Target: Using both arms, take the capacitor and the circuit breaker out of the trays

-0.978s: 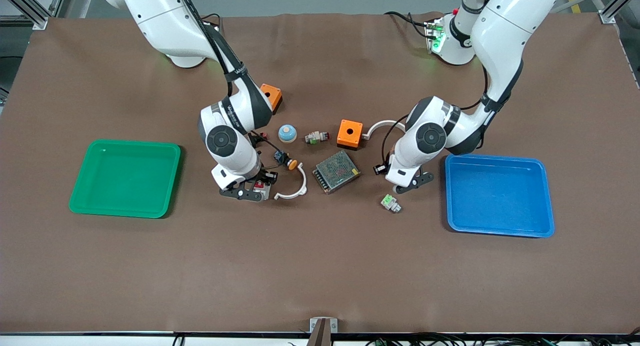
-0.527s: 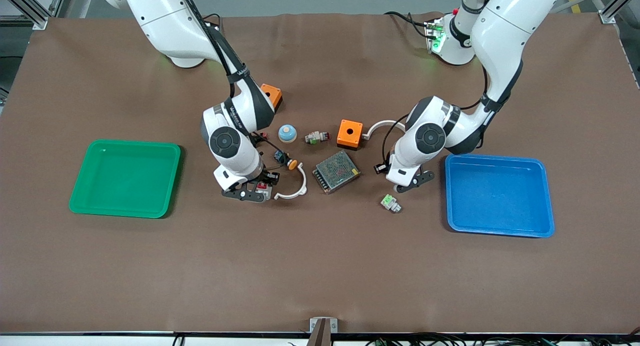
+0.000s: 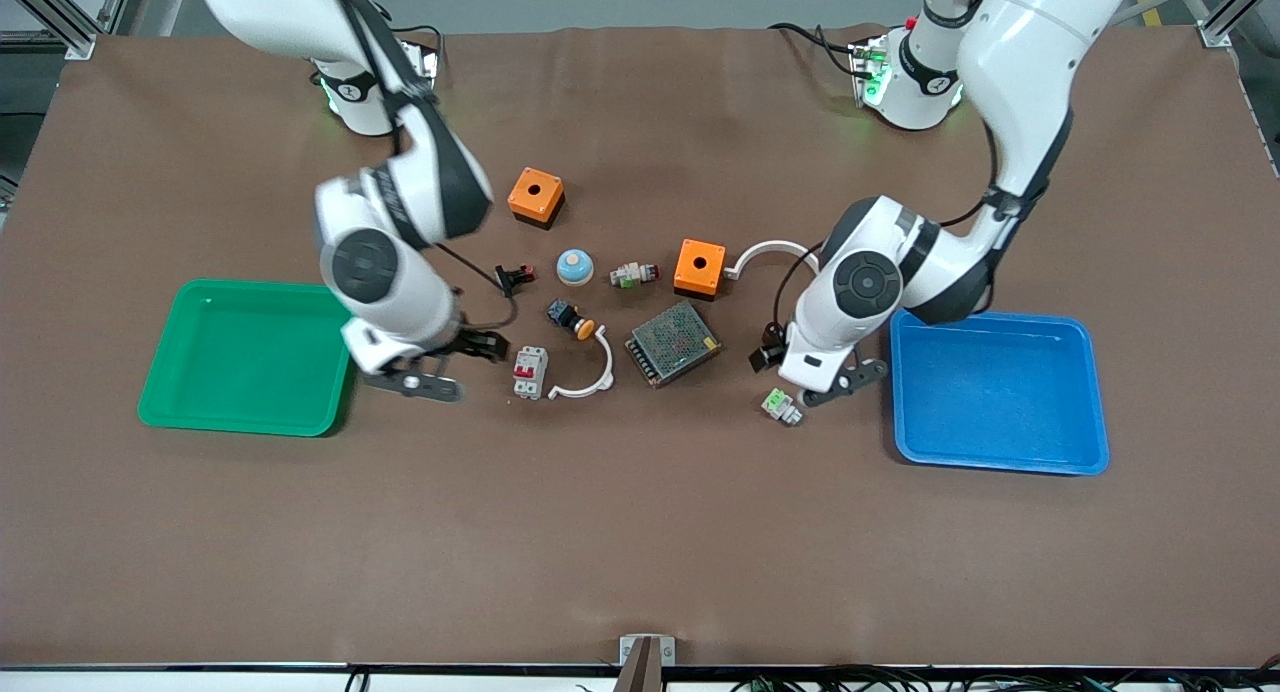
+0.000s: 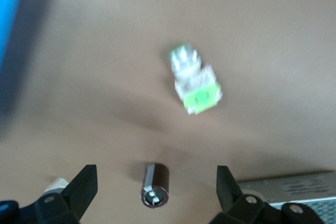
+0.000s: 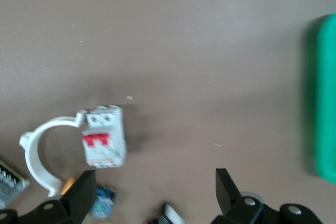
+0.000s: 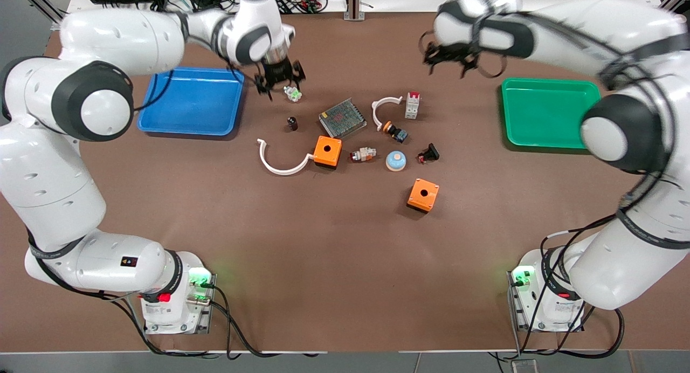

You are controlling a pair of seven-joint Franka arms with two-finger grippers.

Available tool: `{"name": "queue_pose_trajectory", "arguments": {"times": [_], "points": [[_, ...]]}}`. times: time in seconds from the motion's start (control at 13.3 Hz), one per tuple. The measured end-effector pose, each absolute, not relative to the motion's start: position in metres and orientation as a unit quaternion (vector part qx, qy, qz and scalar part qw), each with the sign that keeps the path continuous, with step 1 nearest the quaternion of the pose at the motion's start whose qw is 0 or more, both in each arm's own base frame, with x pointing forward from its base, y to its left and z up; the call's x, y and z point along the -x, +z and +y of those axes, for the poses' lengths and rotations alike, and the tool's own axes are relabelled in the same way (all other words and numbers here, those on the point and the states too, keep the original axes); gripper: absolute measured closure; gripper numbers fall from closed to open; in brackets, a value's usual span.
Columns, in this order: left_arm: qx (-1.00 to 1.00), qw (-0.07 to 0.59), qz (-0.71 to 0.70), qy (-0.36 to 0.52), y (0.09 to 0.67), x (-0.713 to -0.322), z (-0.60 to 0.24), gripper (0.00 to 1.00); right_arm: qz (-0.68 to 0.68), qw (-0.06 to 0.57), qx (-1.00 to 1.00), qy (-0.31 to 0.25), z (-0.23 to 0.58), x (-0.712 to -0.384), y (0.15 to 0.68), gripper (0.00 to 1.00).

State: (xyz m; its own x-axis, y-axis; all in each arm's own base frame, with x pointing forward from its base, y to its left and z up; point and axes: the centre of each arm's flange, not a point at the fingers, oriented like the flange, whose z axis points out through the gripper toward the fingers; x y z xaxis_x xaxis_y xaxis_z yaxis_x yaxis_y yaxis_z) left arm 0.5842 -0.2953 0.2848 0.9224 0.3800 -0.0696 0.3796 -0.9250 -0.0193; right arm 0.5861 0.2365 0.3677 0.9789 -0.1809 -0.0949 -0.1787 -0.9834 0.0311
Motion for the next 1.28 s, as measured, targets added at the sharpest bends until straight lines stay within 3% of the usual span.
{"name": "queue_pose_trajectory", "arguments": {"times": [0.3,0.68,0.9,1.28], "points": [[0.982,0.001,-0.191,0.0,0.364,-0.628,-0.265,0.0,-0.049,-0.013,-0.996,-0.07,0.111,-0.585,0.447,0.0],[0.989,0.008,-0.15,-0.016,0.451,-0.673,-0.16,0.0,-0.015,-0.028,-0.997,-0.072,-0.008,-0.558,0.492,0.0],[0.992,0.02,-0.126,-0.025,0.507,-0.67,-0.101,0.0,-0.009,-0.009,-0.997,-0.075,-0.037,-0.548,0.504,0.0],[0.993,0.055,-0.098,-0.018,0.59,-0.627,-0.044,0.0,-0.002,-0.014,-0.998,-0.058,-0.11,-0.534,0.527,0.0]]}}
